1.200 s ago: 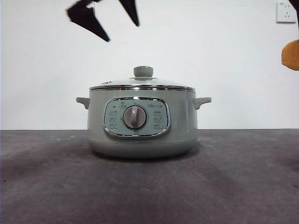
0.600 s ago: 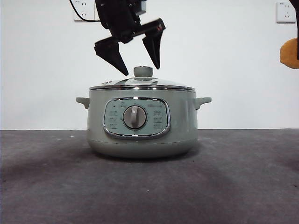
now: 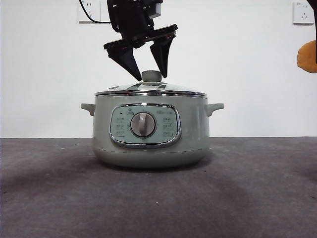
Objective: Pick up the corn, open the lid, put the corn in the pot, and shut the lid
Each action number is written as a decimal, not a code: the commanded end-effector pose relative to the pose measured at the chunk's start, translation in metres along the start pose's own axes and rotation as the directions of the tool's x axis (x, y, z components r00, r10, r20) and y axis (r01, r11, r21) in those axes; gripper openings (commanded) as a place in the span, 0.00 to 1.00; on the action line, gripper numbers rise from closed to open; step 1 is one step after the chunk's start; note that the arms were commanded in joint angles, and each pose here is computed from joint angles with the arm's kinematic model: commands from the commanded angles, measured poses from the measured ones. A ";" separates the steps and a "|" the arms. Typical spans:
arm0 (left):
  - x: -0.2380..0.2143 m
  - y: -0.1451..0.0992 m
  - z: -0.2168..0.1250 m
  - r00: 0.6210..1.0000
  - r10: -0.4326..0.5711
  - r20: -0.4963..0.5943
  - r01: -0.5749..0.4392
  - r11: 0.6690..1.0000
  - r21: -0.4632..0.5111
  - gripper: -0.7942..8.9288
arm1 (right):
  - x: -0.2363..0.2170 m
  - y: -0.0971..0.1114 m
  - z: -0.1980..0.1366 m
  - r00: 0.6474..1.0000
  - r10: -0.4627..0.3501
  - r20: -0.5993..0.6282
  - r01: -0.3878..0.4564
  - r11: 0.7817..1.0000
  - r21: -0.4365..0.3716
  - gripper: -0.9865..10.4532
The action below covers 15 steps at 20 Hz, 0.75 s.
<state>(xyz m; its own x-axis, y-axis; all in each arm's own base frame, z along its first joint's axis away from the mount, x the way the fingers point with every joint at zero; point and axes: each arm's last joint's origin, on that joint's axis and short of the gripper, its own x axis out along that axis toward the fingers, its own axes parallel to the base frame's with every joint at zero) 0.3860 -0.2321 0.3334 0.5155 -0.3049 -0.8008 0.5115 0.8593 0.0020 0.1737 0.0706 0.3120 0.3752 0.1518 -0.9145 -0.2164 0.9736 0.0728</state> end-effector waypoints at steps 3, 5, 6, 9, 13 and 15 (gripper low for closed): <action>0.016 0.000 -0.001 1.000 -0.015 -0.019 0.015 1.000 0.004 0.26 | 0.000 0.000 0.000 1.000 0.000 0.001 0.000 1.000 -0.010 0.08; 0.019 0.000 -0.001 1.000 -0.014 -0.018 0.014 1.000 0.004 0.15 | 0.000 0.000 0.000 1.000 0.000 0.000 0.000 1.000 -0.011 0.08; 0.019 0.000 -0.001 1.000 -0.014 -0.012 0.014 1.000 0.005 0.10 | 0.000 0.000 0.000 1.000 0.000 -0.003 0.000 1.000 -0.010 0.08; 0.019 -0.001 0.002 1.000 -0.015 0.013 0.014 1.000 0.007 0.07 | 0.000 0.000 0.000 1.000 -0.001 -0.004 0.001 1.000 -0.010 0.08; 0.019 0.000 0.002 1.000 -0.012 0.018 0.012 1.000 0.008 0.07 | 0.000 0.000 0.001 1.000 0.001 0.005 -0.001 1.000 -0.010 0.08; 0.017 0.000 0.003 1.000 -0.012 0.023 0.011 1.000 0.012 0.07 | 0.000 0.000 0.001 1.000 0.001 0.007 -0.001 1.000 -0.010 0.08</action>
<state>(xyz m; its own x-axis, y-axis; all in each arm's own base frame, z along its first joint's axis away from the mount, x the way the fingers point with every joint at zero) 0.3887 -0.2336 0.3324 0.5214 -0.3204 -0.7909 0.5185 0.8551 -0.0046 0.1738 0.0706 0.3122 0.3774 0.1527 -0.9134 -0.2163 0.9736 0.0734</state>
